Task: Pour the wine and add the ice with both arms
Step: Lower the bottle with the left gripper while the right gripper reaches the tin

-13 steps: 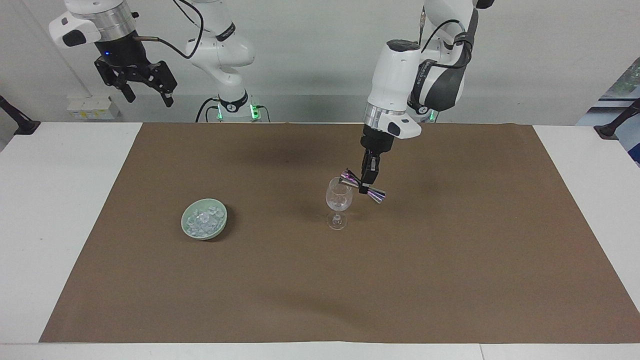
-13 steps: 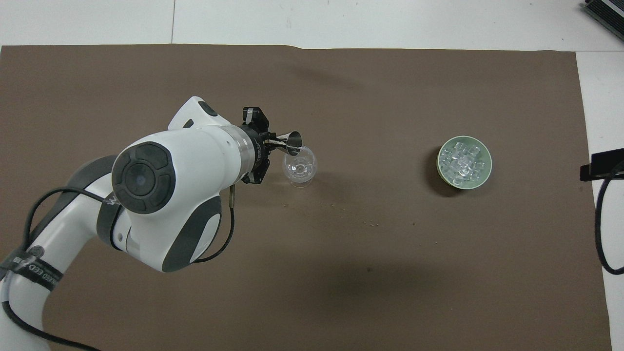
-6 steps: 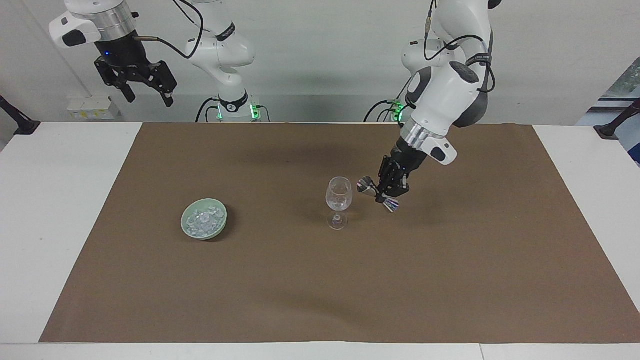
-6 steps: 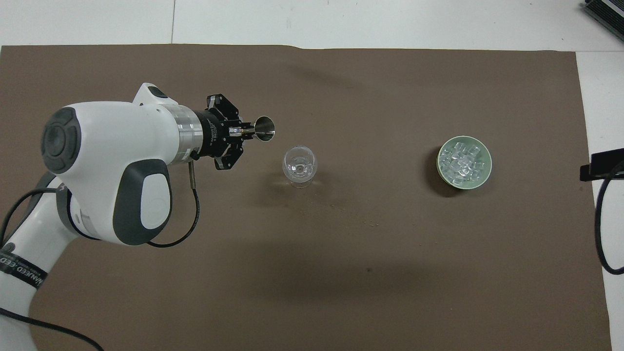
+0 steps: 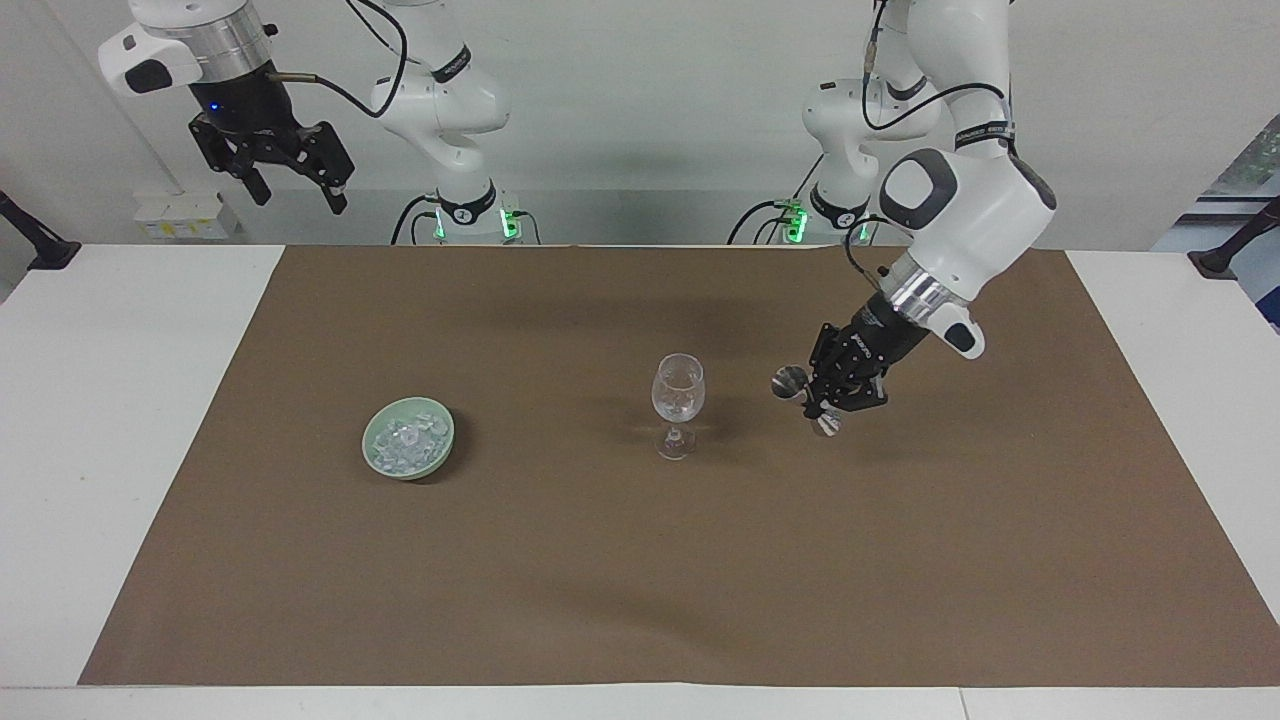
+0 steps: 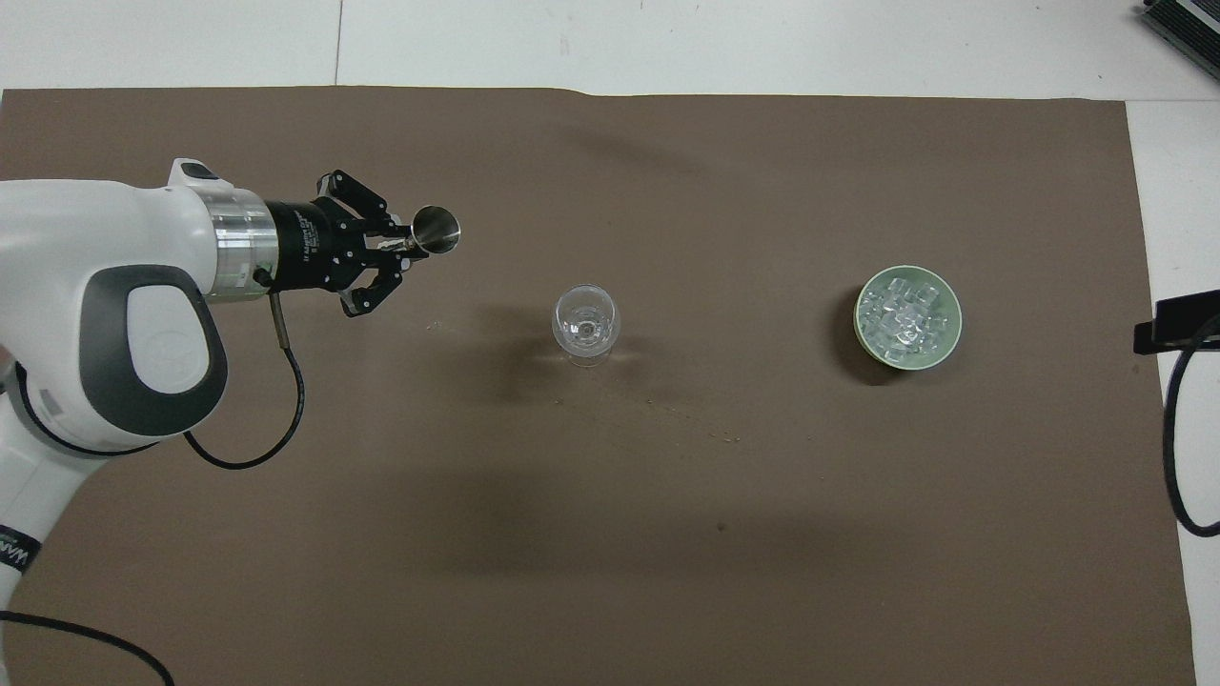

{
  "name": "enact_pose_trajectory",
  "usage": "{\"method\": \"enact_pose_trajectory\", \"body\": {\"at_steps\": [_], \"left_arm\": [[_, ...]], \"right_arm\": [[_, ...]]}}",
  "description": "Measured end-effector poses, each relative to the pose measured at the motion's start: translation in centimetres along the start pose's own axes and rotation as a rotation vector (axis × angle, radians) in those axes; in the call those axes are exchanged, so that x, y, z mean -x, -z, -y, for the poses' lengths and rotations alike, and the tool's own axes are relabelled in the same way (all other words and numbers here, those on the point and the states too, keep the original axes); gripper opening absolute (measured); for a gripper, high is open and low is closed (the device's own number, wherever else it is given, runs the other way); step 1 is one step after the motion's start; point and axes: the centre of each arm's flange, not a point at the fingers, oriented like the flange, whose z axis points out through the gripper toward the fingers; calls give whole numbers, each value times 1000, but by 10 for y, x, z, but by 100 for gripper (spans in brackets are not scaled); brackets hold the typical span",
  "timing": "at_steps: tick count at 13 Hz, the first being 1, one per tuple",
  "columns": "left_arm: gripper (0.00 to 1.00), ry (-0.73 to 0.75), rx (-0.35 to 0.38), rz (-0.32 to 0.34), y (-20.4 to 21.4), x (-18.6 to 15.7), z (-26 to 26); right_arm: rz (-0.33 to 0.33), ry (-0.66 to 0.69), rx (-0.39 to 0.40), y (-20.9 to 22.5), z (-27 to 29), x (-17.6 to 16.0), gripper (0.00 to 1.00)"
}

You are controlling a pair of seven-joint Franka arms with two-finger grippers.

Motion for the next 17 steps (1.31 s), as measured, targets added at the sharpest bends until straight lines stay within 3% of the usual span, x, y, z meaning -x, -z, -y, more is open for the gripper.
{"method": "enact_pose_trajectory", "body": {"at_steps": [5,10,17], "left_arm": [[22,70,-23,148,28,-66,-11],[22,180,-24,279,50,-137,-11],[22,223,-28,389,65,-228,-1]], "right_arm": [[-65,40,-8,-7,0,-12,100],[-54,131,-3,-60,15,-29,100],[-48,232,2,-131,35,-59,100]]}}
